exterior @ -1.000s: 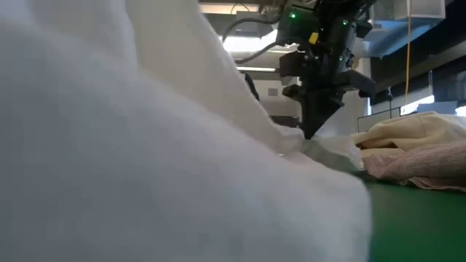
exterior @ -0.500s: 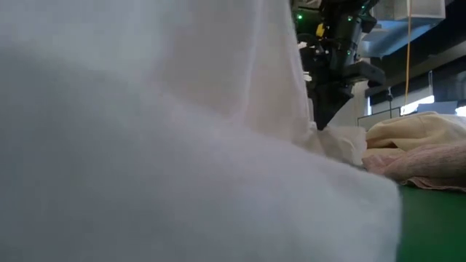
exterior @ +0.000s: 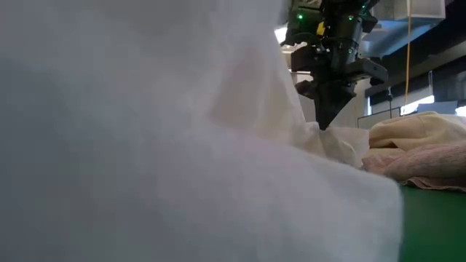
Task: Fold laundry
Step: Fold the white polo shirt
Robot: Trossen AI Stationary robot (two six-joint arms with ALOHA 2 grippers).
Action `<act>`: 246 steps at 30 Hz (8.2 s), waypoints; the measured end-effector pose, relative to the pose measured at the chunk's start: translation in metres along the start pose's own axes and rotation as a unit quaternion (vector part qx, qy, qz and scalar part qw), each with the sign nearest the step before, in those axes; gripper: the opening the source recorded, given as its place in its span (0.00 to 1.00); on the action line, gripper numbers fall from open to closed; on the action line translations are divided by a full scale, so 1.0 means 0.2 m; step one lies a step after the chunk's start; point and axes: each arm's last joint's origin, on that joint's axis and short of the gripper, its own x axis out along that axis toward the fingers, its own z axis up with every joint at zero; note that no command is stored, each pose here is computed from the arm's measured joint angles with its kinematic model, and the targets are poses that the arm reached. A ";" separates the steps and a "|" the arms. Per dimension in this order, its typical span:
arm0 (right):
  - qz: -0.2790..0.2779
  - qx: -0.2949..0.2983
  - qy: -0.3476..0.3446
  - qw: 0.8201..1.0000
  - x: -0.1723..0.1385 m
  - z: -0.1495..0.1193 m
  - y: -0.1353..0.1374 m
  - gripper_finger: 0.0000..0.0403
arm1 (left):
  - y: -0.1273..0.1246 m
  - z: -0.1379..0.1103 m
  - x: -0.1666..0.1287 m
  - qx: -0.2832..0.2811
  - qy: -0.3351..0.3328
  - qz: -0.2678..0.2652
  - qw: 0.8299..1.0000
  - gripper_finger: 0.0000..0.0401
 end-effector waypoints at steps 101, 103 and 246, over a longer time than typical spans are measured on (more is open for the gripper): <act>0.042 0.148 -0.116 0.981 0.58 0.34 0.37 0.30 | 0.60 -0.02 -0.49 0.179 -0.053 0.395 0.900 0.02; 0.044 0.146 -0.107 0.982 0.58 0.33 0.38 0.30 | 0.60 -0.03 -0.51 0.172 -0.034 0.405 0.897 0.02; -0.209 0.449 -0.157 0.855 0.13 -0.28 -0.95 0.17 | 0.50 0.07 -0.75 0.068 0.039 0.321 0.944 0.33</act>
